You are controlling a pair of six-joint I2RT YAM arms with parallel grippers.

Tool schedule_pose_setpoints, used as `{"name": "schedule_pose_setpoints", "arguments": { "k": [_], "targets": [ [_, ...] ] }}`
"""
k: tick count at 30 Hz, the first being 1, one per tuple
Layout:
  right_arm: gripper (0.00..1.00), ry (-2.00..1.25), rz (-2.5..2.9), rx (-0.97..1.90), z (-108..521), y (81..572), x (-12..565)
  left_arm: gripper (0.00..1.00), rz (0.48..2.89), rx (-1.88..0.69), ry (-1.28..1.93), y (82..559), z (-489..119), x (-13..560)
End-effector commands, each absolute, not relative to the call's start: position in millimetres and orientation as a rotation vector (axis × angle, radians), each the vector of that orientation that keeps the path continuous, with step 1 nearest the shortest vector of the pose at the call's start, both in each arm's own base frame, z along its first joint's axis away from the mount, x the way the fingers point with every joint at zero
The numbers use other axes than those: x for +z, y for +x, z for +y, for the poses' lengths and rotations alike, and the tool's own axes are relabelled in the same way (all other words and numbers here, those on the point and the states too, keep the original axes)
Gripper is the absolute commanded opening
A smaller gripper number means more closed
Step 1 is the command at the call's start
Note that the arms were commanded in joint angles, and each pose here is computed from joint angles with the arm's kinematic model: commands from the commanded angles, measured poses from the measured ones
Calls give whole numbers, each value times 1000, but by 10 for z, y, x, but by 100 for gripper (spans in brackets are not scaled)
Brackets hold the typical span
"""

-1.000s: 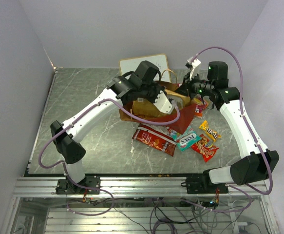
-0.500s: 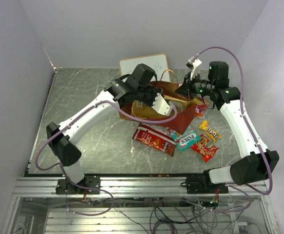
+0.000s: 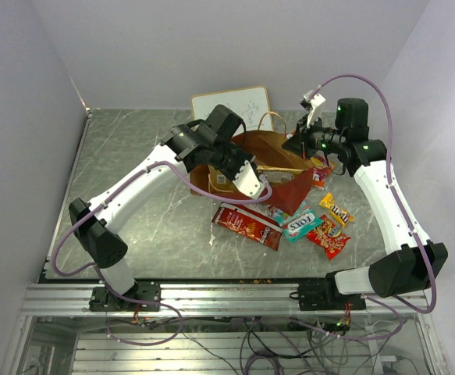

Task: Place the snacks into the paper bag
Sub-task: Place the snack in the paper bag.

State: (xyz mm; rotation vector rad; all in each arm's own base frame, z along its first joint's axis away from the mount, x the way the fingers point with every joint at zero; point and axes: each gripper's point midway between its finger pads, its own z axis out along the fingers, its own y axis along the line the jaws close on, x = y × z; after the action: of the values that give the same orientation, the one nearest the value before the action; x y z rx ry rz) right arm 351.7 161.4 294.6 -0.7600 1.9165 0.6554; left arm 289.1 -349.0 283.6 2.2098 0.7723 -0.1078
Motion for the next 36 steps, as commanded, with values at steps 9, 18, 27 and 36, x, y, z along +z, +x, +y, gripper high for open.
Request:
{"name": "schedule_pose_setpoints", "arguments": {
  "k": [9,18,27,36],
  "targets": [
    [0,-752,1861,655,1583,3485,3130,72,1140,-80,1888,2942,-3233,3332],
    [0,-729,1851,640,1546,3483,3173,75,1494,-101,1346,3139,-2661,3583],
    [0,-718,1865,642,1539,3526,3124,78,1843,-190,1105,3250,-2048,2815],
    [0,-711,1870,627,1508,3533,3098,74,1963,-295,1094,3371,-2198,2292]
  ]
}}
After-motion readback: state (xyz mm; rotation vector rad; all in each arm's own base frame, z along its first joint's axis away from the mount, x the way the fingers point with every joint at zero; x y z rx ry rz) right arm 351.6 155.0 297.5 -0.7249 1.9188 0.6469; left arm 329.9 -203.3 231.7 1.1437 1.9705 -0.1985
